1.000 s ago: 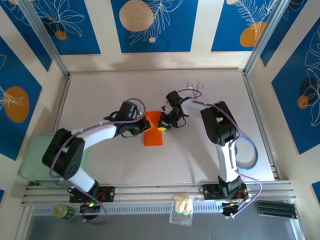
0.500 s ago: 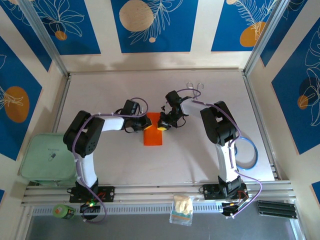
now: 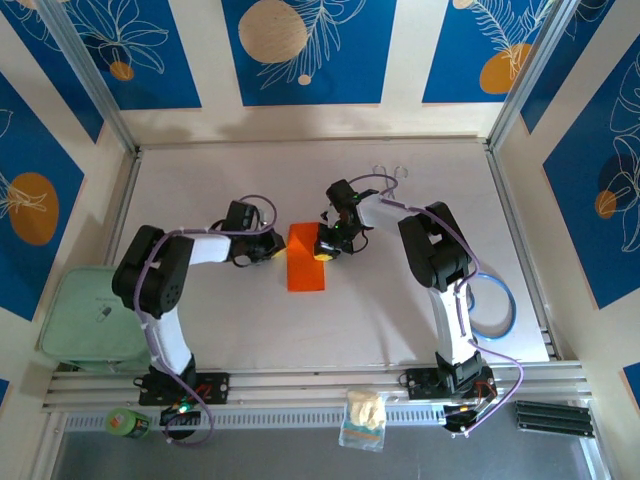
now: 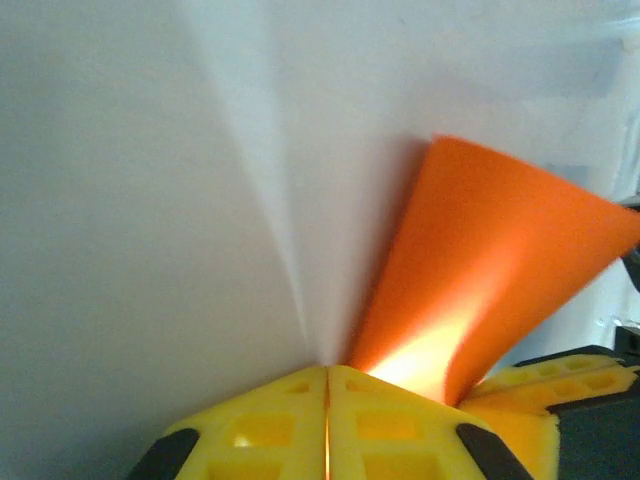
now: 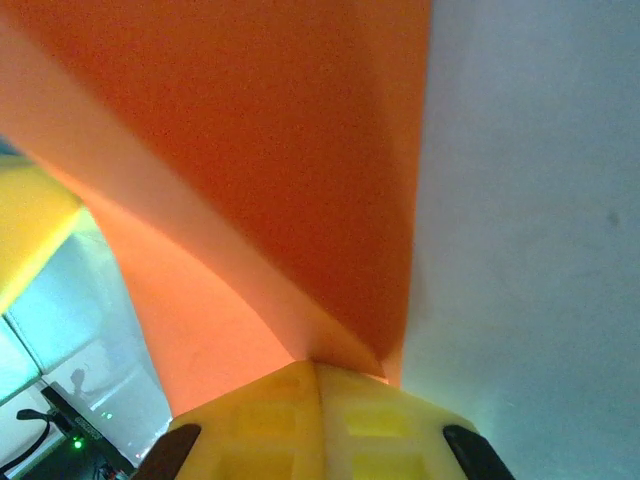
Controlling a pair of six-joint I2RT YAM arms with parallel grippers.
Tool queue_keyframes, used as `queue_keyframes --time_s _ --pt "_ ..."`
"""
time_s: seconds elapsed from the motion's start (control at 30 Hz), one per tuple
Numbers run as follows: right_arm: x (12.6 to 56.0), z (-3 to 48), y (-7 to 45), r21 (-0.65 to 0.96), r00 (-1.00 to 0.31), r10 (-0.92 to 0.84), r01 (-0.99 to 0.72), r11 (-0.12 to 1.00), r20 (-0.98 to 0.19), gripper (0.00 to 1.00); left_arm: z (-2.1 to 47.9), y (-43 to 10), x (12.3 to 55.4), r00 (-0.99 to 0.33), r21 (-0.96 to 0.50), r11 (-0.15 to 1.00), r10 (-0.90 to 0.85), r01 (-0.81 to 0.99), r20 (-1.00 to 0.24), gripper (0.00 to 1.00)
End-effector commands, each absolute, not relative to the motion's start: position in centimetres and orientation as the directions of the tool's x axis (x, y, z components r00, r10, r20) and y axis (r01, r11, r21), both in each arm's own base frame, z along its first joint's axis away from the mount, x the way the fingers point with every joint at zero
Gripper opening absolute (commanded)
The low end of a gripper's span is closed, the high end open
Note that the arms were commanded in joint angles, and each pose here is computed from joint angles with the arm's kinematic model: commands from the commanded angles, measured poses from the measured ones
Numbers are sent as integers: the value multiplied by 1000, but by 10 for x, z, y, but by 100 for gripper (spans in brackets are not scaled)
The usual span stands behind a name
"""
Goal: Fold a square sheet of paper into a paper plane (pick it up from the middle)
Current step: First fold the square sheet of paper in half at the center of the table.
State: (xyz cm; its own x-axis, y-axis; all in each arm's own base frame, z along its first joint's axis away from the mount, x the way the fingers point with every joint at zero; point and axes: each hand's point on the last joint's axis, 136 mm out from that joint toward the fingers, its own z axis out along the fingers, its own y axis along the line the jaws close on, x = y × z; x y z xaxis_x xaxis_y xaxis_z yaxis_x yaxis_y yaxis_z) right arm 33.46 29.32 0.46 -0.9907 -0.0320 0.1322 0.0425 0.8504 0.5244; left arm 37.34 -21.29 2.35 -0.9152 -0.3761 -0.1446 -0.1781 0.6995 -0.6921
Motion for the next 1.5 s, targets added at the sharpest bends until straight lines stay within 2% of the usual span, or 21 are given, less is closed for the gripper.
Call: queue_keyframes --time_s 0.0,0.2,0.43,0.67,0.77,1.0,1.23,1.47 --pt "270 -88 191 18 -935 82 94 995 344 2 42 -213 374 -918 -696 706 -350 -128 -185 10" --pt "271 -88 193 22 -936 81 95 995 343 2 66 -262 380 -938 -767 641 -284 -30 -200 11" --pt "269 -90 192 19 -935 80 92 996 347 2 38 -277 392 -944 -762 641 -298 -90 -139 12" --pt "269 -90 190 12 -937 73 82 997 341 2 0 -238 392 -920 -620 749 -378 -235 -108 11" --pt "269 -90 189 7 -939 67 74 997 338 2 -12 -212 387 -898 -582 757 -429 -298 -98 11" --pt "271 -88 186 2 -943 51 55 999 329 2 7 -182 393 -881 -595 750 -451 -289 -141 12" --pt "274 -86 187 4 -945 43 47 999 323 2 60 -223 403 -906 -677 728 -351 -106 -235 11" --pt "273 -88 187 0 -943 46 49 999 330 2 51 -265 405 -930 -736 671 -321 -90 -179 11"
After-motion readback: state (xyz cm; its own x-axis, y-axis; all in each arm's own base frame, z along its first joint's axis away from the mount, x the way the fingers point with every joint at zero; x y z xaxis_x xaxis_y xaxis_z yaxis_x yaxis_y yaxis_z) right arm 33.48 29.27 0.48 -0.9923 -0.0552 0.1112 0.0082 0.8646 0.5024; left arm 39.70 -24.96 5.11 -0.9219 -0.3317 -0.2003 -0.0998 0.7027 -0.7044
